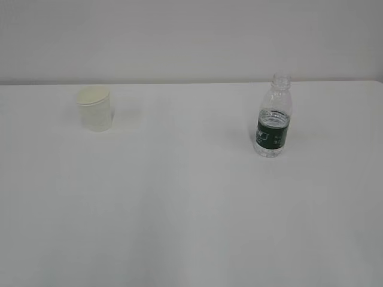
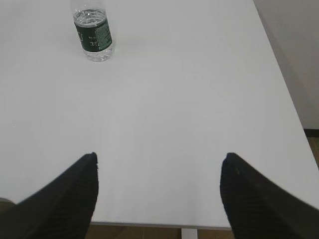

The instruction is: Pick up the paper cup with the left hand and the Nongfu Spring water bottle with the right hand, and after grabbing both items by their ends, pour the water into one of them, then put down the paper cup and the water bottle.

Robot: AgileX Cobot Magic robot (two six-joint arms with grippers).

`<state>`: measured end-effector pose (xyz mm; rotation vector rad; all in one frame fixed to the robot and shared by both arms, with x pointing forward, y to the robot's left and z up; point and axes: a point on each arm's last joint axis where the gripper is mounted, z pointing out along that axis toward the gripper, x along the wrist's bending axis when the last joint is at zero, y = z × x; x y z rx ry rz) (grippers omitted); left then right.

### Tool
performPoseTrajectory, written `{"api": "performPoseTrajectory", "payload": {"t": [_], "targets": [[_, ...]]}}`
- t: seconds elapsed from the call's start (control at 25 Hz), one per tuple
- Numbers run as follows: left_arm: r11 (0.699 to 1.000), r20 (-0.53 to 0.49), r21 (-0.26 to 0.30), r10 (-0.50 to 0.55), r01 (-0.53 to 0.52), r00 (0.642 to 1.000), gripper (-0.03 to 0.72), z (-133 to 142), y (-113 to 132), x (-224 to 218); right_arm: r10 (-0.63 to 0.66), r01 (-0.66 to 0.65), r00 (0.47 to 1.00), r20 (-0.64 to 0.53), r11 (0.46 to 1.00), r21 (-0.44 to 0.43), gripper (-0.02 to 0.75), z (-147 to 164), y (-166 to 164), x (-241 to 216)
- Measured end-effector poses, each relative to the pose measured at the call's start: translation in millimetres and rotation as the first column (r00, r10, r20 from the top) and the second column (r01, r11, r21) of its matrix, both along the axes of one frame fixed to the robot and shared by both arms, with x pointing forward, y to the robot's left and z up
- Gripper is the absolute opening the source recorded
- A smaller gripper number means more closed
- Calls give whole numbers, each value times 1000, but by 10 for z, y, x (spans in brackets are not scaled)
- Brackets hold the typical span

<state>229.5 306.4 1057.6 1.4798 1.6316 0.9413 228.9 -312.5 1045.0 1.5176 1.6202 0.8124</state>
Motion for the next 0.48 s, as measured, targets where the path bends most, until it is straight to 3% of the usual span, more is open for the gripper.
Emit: {"api": "performPoseTrajectory", "payload": {"t": [0.48], "targets": [[1000,0,0,0,0,1000,470,0,0,0,0,0,1000,0,1000,0,575,0,0,0]]}}
